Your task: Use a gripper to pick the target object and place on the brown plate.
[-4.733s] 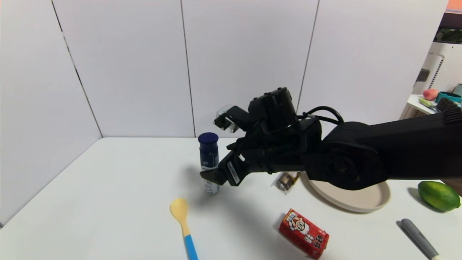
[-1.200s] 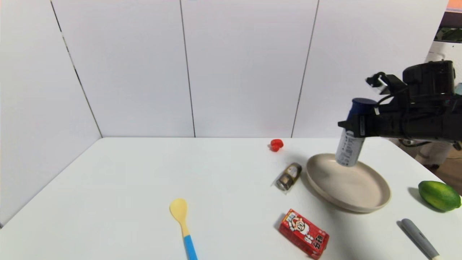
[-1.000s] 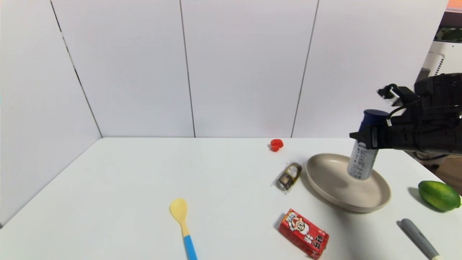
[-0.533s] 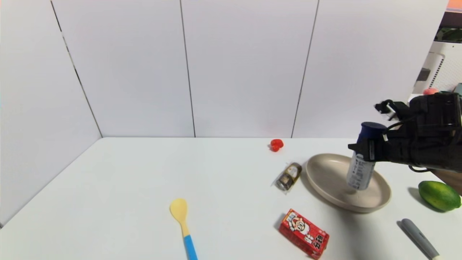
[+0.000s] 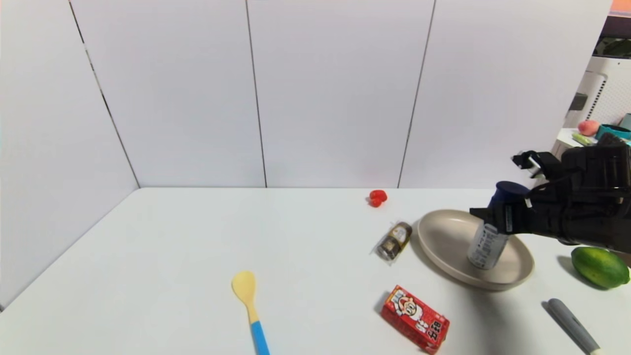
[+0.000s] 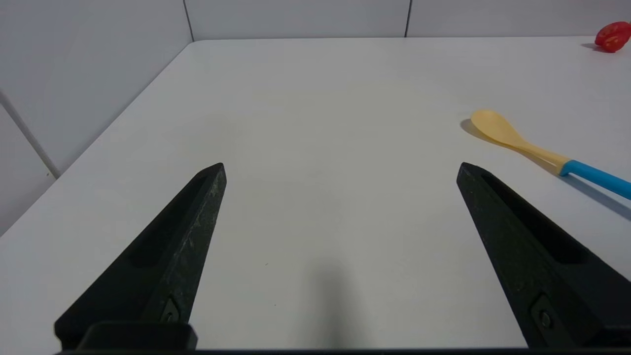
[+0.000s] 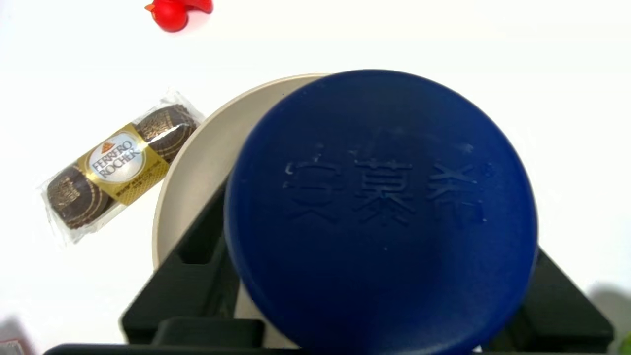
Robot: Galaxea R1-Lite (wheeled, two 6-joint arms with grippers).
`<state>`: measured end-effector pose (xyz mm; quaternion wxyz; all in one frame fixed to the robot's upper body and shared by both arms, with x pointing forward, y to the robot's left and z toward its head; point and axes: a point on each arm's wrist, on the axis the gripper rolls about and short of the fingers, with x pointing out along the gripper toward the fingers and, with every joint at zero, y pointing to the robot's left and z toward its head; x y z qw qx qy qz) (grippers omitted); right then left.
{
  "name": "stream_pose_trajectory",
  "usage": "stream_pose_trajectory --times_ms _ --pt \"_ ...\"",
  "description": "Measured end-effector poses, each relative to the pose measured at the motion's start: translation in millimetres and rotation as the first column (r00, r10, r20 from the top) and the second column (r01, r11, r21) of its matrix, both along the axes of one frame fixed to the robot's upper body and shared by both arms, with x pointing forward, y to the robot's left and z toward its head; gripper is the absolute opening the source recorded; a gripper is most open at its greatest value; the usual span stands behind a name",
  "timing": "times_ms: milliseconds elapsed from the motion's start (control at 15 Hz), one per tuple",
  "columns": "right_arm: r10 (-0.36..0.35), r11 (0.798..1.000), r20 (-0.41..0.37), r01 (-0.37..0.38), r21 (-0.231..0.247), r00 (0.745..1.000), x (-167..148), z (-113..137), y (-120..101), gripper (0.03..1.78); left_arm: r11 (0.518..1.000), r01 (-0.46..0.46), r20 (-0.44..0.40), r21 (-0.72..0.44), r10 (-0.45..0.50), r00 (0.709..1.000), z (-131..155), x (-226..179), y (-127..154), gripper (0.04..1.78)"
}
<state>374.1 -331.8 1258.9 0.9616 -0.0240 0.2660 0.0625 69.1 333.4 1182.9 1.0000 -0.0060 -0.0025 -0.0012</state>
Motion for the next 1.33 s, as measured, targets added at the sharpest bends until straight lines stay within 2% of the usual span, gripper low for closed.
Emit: stream_pose_trajectory --times_ms 400,600,733,867,1000,1133,1333 --pt "-0.015 1.0 0.049 0.015 0.005 0.999 -28 21 -2 1.5 1.0 0.0 0.0 0.0 0.0 1.0 0 0 0 1.69" --pt "-0.024 1.0 0.078 0.024 0.005 0.997 -65 37 -3 1.57 1.0 0.0 0.0 0.0 0.0 1.0 0 0 0 1.69" --pt "-0.027 1.0 0.094 0.027 0.003 0.995 -104 41 -3 1.6 1.0 0.0 0.0 0.0 0.0 1.0 0 0 0 1.69" --pt "-0.027 1.0 0.121 0.028 -0.001 0.992 -146 33 -3 1.63 1.0 0.0 0.0 0.0 0.0 1.0 0 0 0 1.69" --pt "-0.027 1.0 0.18 0.028 -0.003 0.983 -191 18 -3 1.64 1.0 0.0 0.0 0.0 0.0 1.0 0 0 0 1.69" --pt "-0.026 1.0 0.255 0.028 -0.004 0.967 -229 -4 -3 1.66 1.0 0.0 0.0 0.0 0.0 1.0 0 0 0 1.69" --pt "-0.016 1.0 0.368 0.023 -0.015 0.93 -267 -38 -3 1.68 1.0 0.0 0.0 0.0 0.0 1.0 0 0 0 1.69"
